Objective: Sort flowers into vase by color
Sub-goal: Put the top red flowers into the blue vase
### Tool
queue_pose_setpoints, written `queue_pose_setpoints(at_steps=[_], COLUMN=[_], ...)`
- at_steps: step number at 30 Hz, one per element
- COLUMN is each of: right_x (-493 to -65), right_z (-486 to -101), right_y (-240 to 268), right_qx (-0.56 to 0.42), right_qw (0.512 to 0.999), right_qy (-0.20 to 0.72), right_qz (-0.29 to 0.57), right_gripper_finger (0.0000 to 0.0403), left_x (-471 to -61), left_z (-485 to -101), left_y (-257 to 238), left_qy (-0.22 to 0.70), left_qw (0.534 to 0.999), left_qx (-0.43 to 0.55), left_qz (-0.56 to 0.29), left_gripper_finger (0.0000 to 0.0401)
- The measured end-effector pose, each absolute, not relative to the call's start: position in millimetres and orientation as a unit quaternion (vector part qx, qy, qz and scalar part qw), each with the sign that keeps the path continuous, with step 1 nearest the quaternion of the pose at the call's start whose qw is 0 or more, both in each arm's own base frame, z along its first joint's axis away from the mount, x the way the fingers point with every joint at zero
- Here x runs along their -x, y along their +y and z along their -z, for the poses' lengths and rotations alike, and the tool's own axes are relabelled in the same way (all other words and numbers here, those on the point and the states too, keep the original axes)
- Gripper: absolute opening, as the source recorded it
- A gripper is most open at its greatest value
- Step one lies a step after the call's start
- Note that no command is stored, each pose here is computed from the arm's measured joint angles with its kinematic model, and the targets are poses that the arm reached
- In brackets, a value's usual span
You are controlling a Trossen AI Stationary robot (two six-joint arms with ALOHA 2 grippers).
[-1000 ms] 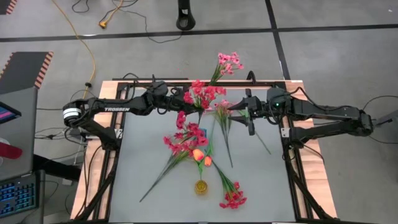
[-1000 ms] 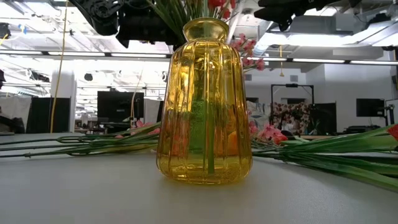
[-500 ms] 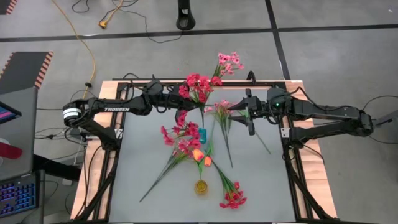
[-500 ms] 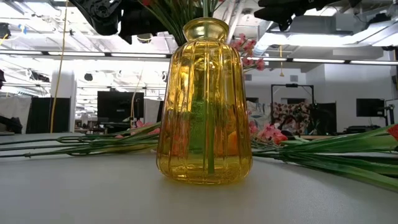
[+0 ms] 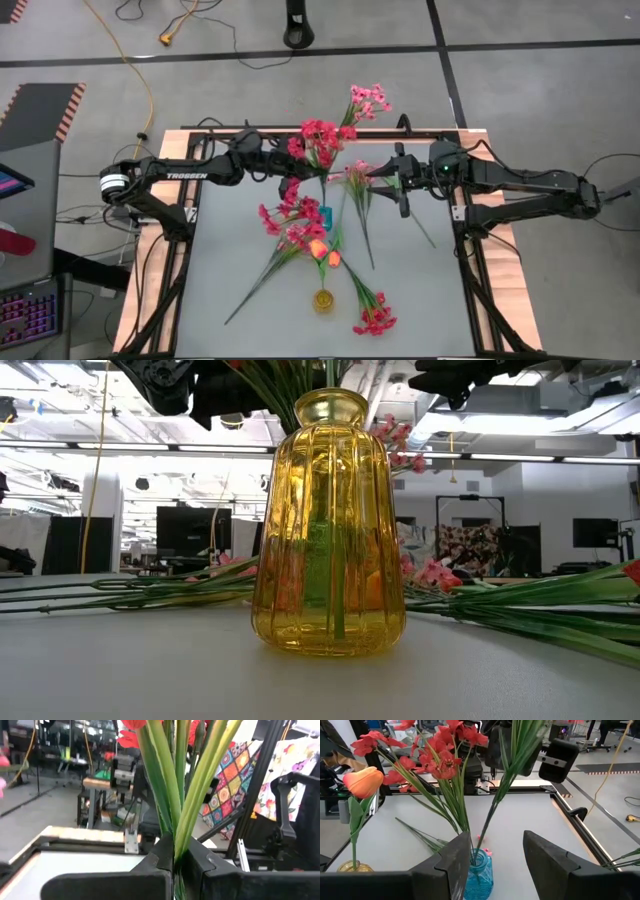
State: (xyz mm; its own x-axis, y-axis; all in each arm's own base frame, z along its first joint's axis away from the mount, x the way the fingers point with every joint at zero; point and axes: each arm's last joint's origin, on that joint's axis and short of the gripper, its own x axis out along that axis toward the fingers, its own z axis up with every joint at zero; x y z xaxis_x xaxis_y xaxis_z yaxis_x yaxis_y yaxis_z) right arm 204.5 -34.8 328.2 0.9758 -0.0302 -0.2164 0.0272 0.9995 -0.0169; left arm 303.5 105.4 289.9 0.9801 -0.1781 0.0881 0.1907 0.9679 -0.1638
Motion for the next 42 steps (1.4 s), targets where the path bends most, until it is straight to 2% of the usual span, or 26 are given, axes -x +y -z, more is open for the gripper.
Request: queue_pose_setpoints(at_steps=[9, 17, 25, 35, 42], right_x=[-204.5, -204.5, -204.5, -204.5, -203.1], right_z=[-328.3, -328.2, -328.1, -327.8, -321.5], right_y=[-34.8, -34.9, -34.9, -34.8, -34.6], right_qx=[0.007, 0.007, 0.007, -0.010, -0.028], right_qw=[0.994, 0.994, 0.994, 0.994, 0.989], right_qy=[0.109, 0.109, 0.109, 0.110, 0.143], right_qz=[0.014, 0.015, 0.015, 0.016, 0.018], right_gripper_finger=[0.0210, 0.0210, 0.0210, 0.0210, 0.0210], left_x=[-304.2, -304.1, -288.8, -248.1, -215.0], left_z=[-282.6, -278.6, -280.3, -302.6, -314.0], left_y=[104.8, 104.8, 105.2, 91.3, 79.6], left_qy=[-0.003, 0.015, 0.067, 0.131, 0.177], left_qw=[0.993, 0.994, 0.994, 0.986, 0.978], left_qx=[0.079, 0.058, -0.034, -0.101, -0.109], left_qz=[0.090, 0.088, 0.081, 0.036, 0.010], left_gripper_finger=[0.0023, 0.0099, 0.0165, 0.0167, 0.0167])
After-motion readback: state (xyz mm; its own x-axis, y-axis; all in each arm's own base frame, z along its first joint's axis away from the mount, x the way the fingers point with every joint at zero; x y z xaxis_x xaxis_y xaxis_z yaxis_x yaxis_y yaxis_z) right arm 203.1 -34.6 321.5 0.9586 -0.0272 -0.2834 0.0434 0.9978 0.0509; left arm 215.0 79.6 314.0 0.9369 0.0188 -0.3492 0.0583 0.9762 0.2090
